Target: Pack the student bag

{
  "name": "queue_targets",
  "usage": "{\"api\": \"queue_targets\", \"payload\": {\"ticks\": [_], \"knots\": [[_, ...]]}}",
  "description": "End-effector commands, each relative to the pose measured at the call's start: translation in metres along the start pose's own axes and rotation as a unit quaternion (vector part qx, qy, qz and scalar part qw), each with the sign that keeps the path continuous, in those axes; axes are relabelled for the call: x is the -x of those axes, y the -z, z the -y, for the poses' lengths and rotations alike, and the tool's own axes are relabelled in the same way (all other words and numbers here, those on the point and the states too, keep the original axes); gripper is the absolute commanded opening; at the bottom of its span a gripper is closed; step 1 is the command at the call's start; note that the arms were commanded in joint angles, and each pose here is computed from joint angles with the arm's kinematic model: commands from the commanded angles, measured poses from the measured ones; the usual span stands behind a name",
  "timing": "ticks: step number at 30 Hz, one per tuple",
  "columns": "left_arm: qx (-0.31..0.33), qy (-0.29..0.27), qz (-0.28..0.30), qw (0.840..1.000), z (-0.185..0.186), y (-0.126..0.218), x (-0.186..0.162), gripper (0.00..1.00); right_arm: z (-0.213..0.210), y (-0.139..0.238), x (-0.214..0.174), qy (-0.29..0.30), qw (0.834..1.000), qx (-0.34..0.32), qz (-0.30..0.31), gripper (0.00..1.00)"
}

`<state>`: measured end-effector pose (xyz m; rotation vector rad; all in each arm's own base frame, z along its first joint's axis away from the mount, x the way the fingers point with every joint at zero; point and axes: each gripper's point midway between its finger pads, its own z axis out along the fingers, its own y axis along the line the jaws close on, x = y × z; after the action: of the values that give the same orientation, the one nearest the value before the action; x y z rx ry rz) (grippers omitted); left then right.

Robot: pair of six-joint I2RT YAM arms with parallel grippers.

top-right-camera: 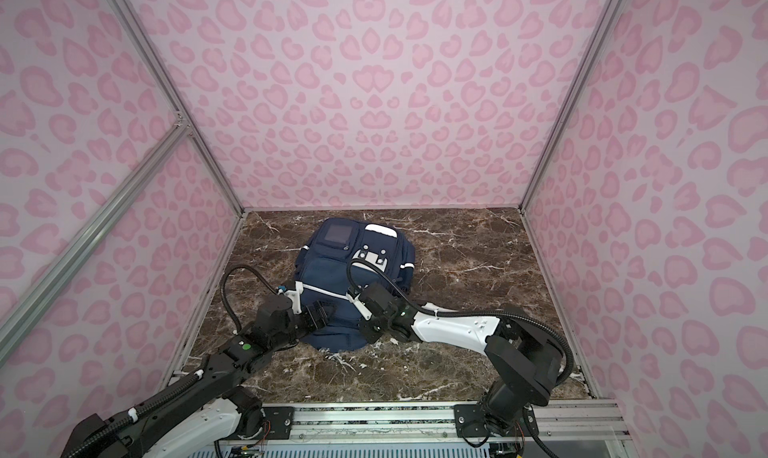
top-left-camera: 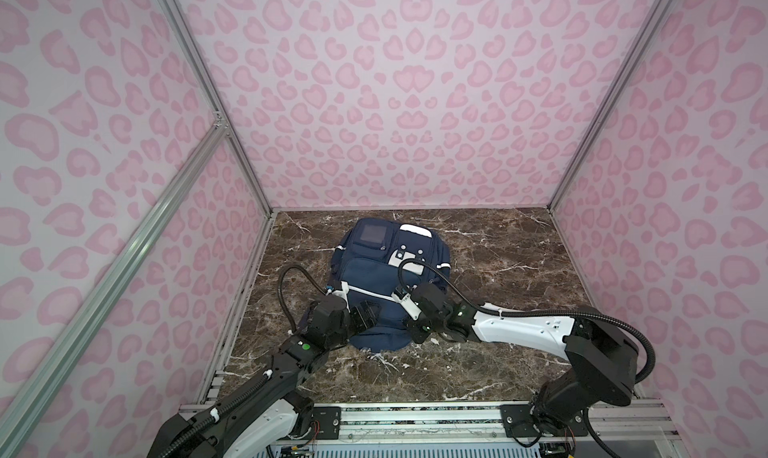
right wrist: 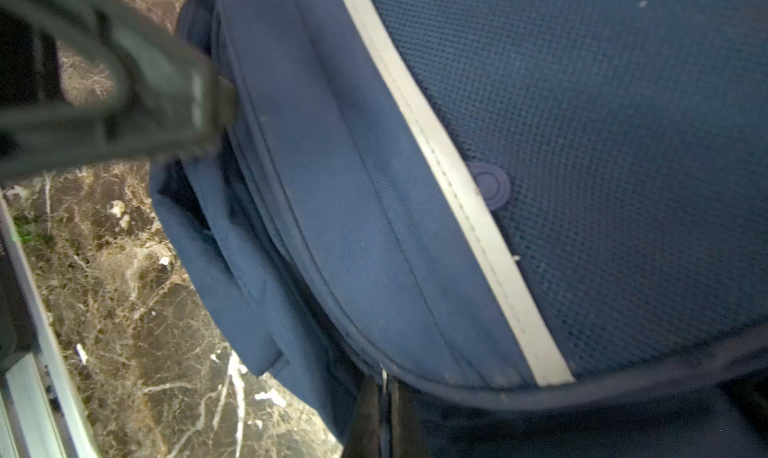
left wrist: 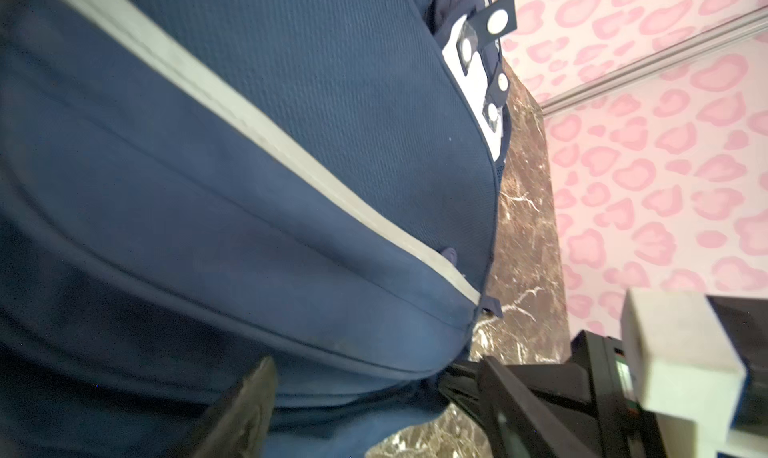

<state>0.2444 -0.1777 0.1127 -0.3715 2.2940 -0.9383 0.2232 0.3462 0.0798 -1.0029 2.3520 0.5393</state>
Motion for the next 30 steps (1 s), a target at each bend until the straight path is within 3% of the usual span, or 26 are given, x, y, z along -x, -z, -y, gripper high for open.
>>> {"api": "queue_targets", "payload": {"ticks": [1,6,9,13,14,17,20,25,27,30], "knots": [[-0.044,0.067,0.021,0.997,0.017,-0.003,0.002,0.78,-0.021,-0.003,0.012,-0.021,0.999,0.025,0.029,0.0],[-0.002,0.083,0.01,0.997,0.003,-0.02,-0.009,0.76,-0.039,-0.004,0.018,-0.039,0.997,0.055,0.048,0.0],[-0.013,0.078,0.029,0.996,0.009,-0.024,-0.002,0.51,-0.047,-0.005,0.017,-0.031,0.997,0.054,0.045,0.0],[0.01,0.046,0.037,0.998,0.014,-0.019,0.008,0.08,-0.033,-0.013,0.0,-0.036,0.999,0.019,0.025,0.0],[0.009,0.044,0.036,0.998,0.015,-0.018,0.008,0.03,-0.03,-0.014,-0.004,-0.037,0.999,0.014,0.021,0.0],[0.004,0.046,0.031,0.998,0.016,-0.017,0.006,0.03,-0.026,-0.019,-0.011,-0.045,0.999,0.014,0.011,0.03],[0.003,0.051,0.026,0.998,0.013,-0.017,0.002,0.03,-0.03,-0.023,-0.013,-0.055,0.998,0.026,0.008,0.26],[0.001,0.055,0.022,0.998,0.012,-0.016,-0.002,0.03,-0.037,-0.028,-0.009,-0.054,0.998,0.04,0.012,0.4],[0.0,0.053,0.023,0.998,0.013,-0.014,-0.001,0.03,-0.034,-0.03,-0.008,-0.049,0.998,0.029,0.009,0.38],[0.002,0.051,0.023,0.998,0.013,-0.012,-0.001,0.03,-0.028,-0.031,-0.006,-0.038,0.999,0.012,0.008,0.2]]}}
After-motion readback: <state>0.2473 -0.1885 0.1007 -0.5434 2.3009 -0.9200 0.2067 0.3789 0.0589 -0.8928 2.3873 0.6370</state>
